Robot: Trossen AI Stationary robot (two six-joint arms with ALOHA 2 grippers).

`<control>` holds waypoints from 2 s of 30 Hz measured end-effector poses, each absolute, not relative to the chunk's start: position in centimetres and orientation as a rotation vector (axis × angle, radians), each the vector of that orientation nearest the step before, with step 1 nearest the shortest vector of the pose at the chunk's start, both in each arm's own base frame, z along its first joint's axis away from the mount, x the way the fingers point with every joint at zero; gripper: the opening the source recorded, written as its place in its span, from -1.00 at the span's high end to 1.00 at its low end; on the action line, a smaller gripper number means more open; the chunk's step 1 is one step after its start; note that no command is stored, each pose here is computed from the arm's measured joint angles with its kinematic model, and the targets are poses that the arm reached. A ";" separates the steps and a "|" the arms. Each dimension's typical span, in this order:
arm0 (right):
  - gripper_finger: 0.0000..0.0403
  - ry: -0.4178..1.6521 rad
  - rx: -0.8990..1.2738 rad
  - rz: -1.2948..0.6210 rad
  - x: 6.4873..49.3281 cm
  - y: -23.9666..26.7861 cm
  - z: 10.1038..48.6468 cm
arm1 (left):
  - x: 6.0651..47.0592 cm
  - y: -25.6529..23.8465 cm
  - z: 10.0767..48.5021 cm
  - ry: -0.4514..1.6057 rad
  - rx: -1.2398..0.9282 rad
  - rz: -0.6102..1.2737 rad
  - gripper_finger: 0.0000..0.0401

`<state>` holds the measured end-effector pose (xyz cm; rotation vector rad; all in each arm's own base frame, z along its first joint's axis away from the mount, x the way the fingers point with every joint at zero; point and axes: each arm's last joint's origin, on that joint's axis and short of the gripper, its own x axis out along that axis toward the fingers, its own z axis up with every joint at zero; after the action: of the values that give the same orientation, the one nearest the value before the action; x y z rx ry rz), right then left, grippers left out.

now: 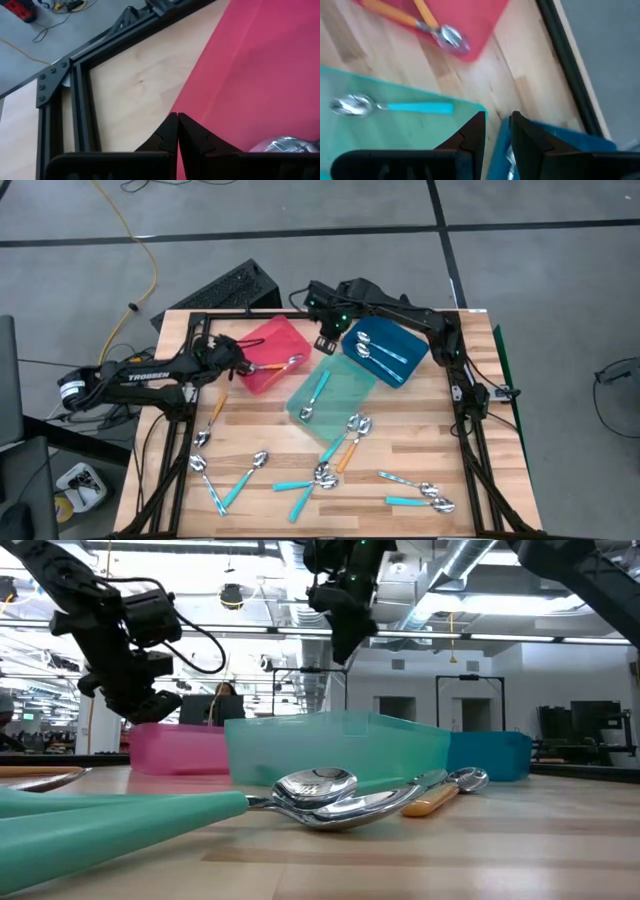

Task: Sort silverware by color (type)
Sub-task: Adjust the red bin

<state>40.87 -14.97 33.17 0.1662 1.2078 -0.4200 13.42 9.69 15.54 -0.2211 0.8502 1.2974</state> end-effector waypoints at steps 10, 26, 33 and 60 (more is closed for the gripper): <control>0.45 1.412 -0.041 -0.150 41.1 -7.8 32.6 | 13.6 10.5 15.9 0.807 -0.205 1.301 1.00; 0.45 1.328 -0.279 0.215 43.7 4.6 28.0 | 13.5 10.2 17.7 0.701 -0.196 1.200 1.00; 0.50 1.426 -0.304 0.298 42.8 7.4 23.6 | 12.6 8.8 19.9 0.547 -0.298 0.981 1.00; 0.52 1.420 -0.283 0.021 39.8 7.6 27.1 | 21.5 5.5 18.7 0.601 -0.100 0.479 1.00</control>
<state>39.77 7.59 27.06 -0.2832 1.4203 0.0206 21.50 5.48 18.75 -0.1003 0.6007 0.4789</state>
